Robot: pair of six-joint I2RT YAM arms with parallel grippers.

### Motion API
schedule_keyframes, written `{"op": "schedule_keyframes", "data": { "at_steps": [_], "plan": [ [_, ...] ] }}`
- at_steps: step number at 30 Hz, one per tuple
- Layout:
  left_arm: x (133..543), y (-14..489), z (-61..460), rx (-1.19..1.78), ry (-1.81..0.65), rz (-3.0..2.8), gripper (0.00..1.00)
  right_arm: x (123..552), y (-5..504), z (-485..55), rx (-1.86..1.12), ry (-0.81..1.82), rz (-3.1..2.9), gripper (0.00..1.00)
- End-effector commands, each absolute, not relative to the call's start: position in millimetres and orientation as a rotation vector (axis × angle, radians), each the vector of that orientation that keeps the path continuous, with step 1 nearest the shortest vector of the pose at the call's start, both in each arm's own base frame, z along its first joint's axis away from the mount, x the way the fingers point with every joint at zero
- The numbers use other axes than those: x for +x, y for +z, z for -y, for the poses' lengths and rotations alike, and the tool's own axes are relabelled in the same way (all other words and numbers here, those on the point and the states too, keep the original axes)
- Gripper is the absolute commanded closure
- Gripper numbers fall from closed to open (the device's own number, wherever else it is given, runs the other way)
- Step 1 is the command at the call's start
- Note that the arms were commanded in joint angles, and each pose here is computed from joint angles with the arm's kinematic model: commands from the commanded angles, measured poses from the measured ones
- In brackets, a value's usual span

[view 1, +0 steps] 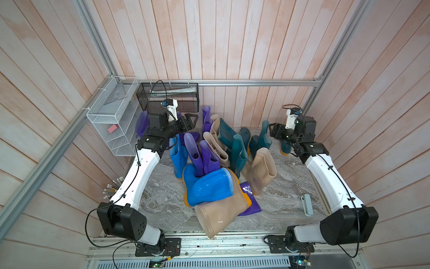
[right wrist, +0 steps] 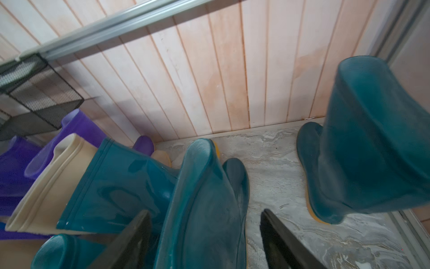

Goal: Match and arrange rain boots in pairs
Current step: Pair a pair of rain boots at the corner of the board.

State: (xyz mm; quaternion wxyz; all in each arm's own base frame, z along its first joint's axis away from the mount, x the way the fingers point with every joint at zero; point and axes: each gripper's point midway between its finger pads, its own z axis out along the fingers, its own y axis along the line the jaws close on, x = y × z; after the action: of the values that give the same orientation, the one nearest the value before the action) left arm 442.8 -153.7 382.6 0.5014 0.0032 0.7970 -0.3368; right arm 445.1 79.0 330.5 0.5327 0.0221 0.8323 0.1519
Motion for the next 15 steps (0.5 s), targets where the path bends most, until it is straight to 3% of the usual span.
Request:
{"op": "schedule_keyframes", "data": {
  "at_steps": [1, 6, 9, 11, 13, 15],
  "plan": [
    [432, 352, 143, 0.032, -0.700, -2.013, 0.14, 447, 318, -91, -0.010, 0.296, -2.047, 0.21],
    [415, 365, 147, 0.071, -0.740, -1.950, 0.11, 461, 288, -90, -0.002, 0.257, -2.132, 0.20],
    [412, 369, 143, 0.074, -0.715, -1.935, 0.10, 468, 270, -94, -0.028, 0.255, -2.184, 0.29],
    [412, 368, 142, 0.066, -0.706, -1.934, 0.09, 473, 262, -92, -0.041, 0.223, -2.211, 0.45],
    [413, 366, 142, 0.062, -0.708, -1.937, 0.09, 481, 260, -83, -0.024, 0.151, -2.222, 0.76],
    [413, 365, 142, 0.063, -0.714, -1.939, 0.09, 489, 264, -71, -0.011, 0.053, -2.212, 0.95]
  ]
}}
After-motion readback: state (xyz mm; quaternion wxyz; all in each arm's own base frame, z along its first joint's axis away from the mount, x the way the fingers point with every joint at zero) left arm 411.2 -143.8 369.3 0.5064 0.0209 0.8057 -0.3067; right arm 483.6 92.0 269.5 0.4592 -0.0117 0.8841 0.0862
